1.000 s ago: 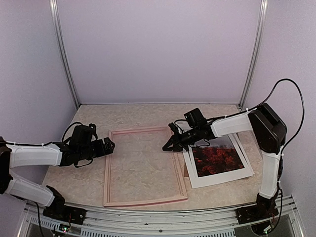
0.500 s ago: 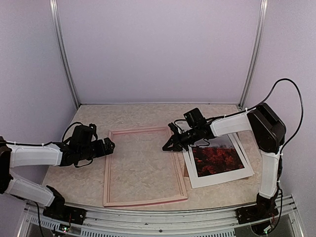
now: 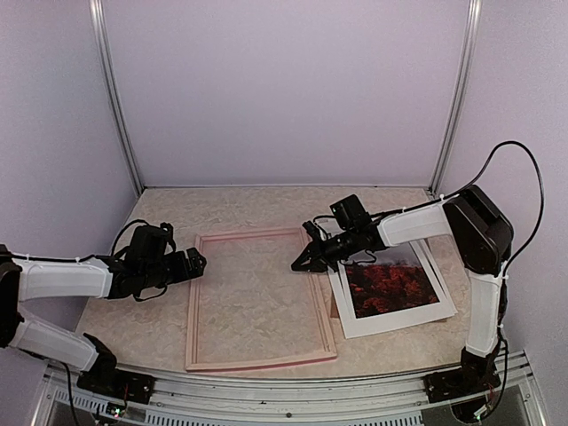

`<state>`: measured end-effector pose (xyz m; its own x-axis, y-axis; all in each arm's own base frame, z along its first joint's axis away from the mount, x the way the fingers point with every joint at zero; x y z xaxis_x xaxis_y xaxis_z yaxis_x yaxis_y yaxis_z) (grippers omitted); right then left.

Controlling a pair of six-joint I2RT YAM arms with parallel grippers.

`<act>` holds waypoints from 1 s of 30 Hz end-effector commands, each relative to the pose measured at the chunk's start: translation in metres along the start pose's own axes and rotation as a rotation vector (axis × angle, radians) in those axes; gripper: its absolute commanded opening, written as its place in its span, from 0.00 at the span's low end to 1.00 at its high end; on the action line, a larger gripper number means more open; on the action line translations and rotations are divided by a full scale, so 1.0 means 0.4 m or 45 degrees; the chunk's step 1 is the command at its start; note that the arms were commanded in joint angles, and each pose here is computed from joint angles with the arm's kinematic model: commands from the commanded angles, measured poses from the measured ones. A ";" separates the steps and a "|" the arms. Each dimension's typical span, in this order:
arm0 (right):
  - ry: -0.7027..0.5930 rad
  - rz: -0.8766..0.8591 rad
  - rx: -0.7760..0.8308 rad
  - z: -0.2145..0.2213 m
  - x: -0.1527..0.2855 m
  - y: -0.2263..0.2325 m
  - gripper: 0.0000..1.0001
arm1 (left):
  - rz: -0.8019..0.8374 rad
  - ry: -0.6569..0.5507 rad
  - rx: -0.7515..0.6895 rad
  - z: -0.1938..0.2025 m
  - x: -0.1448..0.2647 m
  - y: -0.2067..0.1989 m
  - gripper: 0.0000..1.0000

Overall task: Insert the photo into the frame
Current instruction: Place the glass panel at the frame body.

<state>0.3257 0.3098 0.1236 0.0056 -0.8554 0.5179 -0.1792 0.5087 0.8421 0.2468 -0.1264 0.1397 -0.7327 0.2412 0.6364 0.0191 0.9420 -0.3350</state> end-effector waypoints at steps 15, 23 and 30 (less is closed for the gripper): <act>-0.030 0.104 -0.005 -0.009 -0.021 -0.021 0.27 | 0.025 -0.058 -0.021 -0.034 0.003 -0.026 0.99; -0.039 0.152 0.013 -0.011 -0.018 -0.011 0.48 | 0.053 -0.071 -0.042 -0.034 0.010 -0.043 0.99; -0.051 0.205 0.037 -0.010 -0.019 0.002 0.65 | 0.204 -0.140 -0.060 -0.040 0.052 -0.111 0.99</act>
<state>0.3297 0.3116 0.1115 -0.0442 -0.7818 0.6220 -0.1714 0.6193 0.7662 0.2416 -0.1440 0.1506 -0.7419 0.2928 0.6032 0.0912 0.9353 -0.3419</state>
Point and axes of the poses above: each gripper's point midway between its finger pads, its own x axis back along the fingers, its own y axis along the line the jaws close on, z = x × y, the point moved 9 cm from there along x, back along the fingers, and after that the axes turned 3 degrees about -x, right-handed, at the moved point
